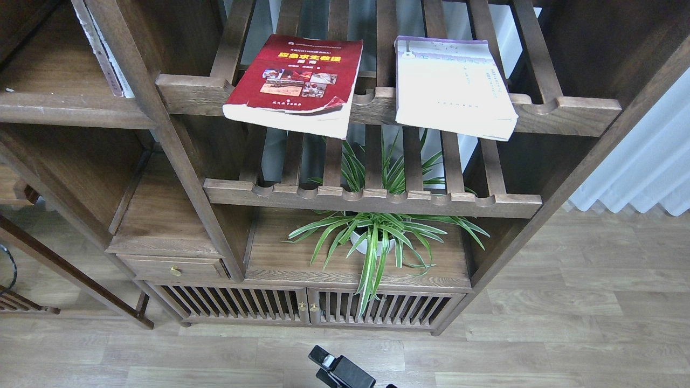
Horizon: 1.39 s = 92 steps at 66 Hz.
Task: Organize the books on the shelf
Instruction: 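Place the black-bordered book on the side shelf with the left gripper, then raise the right gripper and grasp the white book's lower edge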
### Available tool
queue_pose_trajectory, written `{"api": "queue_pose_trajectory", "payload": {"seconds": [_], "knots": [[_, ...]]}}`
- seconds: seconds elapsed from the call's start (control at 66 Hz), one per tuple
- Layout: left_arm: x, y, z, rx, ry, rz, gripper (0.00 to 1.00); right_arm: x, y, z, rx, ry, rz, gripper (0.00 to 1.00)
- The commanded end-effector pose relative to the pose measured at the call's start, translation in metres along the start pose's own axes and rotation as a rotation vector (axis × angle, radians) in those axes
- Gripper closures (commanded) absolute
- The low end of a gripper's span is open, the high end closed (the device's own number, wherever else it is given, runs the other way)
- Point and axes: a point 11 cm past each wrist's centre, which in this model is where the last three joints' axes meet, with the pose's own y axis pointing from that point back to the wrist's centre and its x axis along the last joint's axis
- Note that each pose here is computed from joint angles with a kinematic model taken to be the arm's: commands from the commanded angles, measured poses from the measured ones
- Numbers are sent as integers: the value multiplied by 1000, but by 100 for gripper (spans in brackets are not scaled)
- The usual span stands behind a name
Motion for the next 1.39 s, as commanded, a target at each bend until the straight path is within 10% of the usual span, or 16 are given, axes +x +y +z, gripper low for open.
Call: {"api": "queue_pose_trajectory", "payload": {"seconds": [0.0, 0.076, 0.091, 0.121, 0.651, 1.378], "knots": [[-3, 0, -1, 1, -2, -9, 71, 0, 0, 0, -1, 1, -1, 1], [-7, -3, 3, -7, -6, -21, 54, 0, 0, 0, -1, 1, -1, 1], [-9, -5, 3, -6, -6, -25, 30, 0, 0, 0, -1, 0, 0, 1], [-12, -6, 5, -10, -9, -32, 23, 0, 0, 0, -1, 0, 0, 1], [-12, 5, 30, -93, 20, -51, 15, 0, 0, -1, 4, 0, -1, 1], [9, 145, -23, -8, 142, 2, 0, -46, -11, -63, 238, -29, -152, 1]]}}
